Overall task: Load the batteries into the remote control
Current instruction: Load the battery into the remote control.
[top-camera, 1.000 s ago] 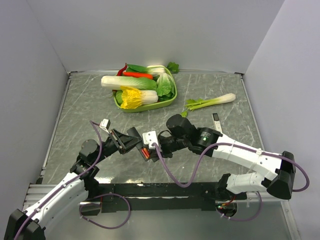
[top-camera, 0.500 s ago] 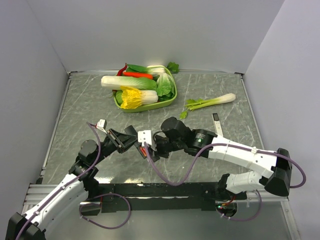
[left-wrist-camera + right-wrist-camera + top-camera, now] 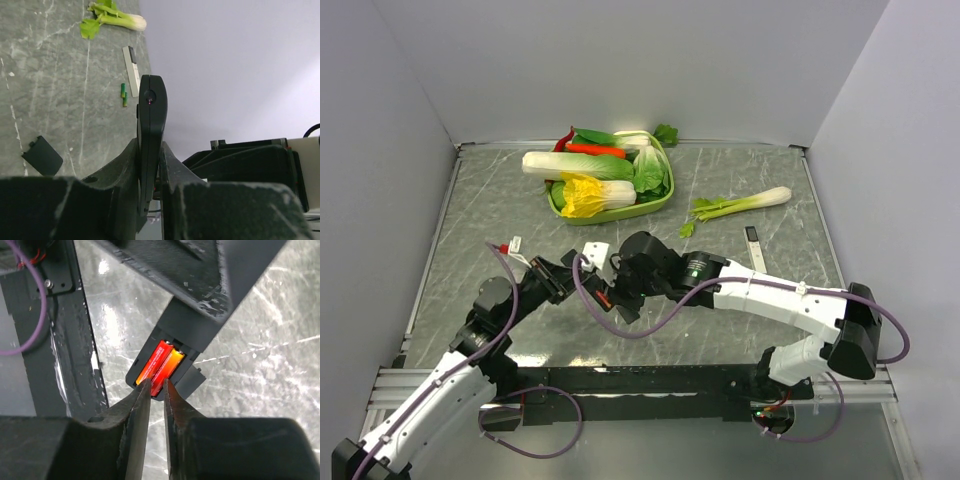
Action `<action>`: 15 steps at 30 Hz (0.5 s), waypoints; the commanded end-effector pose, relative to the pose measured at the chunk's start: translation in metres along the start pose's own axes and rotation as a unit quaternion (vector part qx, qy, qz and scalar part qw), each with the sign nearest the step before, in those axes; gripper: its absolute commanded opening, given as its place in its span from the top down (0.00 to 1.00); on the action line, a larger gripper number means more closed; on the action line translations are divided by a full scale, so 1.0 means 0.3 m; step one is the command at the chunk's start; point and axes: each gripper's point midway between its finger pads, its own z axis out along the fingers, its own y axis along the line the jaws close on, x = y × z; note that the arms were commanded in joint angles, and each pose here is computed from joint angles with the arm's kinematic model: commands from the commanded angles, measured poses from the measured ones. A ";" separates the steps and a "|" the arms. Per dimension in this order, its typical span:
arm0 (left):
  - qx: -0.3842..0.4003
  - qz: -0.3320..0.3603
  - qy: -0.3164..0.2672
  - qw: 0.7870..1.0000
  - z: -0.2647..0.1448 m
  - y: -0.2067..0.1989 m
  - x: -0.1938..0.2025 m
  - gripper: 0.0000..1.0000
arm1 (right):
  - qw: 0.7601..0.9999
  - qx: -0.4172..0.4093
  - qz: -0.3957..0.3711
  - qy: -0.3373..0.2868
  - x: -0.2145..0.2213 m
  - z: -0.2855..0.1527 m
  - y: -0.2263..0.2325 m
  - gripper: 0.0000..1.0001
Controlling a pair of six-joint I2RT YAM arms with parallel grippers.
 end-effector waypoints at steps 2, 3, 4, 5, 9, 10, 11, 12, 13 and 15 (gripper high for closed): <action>0.073 0.057 -0.008 0.996 -0.033 -0.178 -0.028 0.99 | 0.997 0.056 0.055 -0.021 -0.049 0.003 -0.060 0.73; 0.059 0.069 -0.022 0.996 -0.028 -0.156 -0.043 0.99 | 0.995 0.064 0.064 -0.029 -0.056 -0.004 -0.065 0.71; 0.045 0.072 -0.025 0.996 -0.024 -0.130 -0.046 0.99 | 0.994 0.072 0.069 -0.041 -0.062 -0.026 -0.071 0.68; 0.033 0.080 -0.030 0.996 -0.023 -0.106 -0.049 0.99 | 0.993 0.077 0.072 -0.057 -0.082 -0.034 -0.077 0.66; -0.008 0.087 -0.045 0.995 -0.014 0.006 -0.050 0.99 | 0.988 0.095 0.099 -0.072 -0.069 -0.071 -0.097 0.33; -0.010 0.085 -0.051 0.995 -0.016 0.019 -0.052 0.99 | 0.986 0.097 0.114 -0.070 -0.060 -0.070 -0.098 0.28; -0.011 0.083 -0.052 0.995 -0.016 0.033 -0.049 0.99 | 0.985 0.098 0.124 -0.061 -0.041 -0.069 -0.100 0.24; -0.014 0.081 -0.052 0.995 -0.015 0.063 -0.040 0.99 | 0.983 0.097 0.144 -0.052 -0.016 -0.060 -0.097 0.22; -0.019 0.078 -0.055 0.995 -0.015 0.081 -0.039 0.99 | 0.980 0.102 0.162 -0.046 0.002 -0.058 -0.111 0.20; -0.026 0.077 -0.059 0.995 -0.021 0.122 -0.031 0.99 | 0.974 0.102 0.199 -0.033 0.053 -0.042 -0.108 0.14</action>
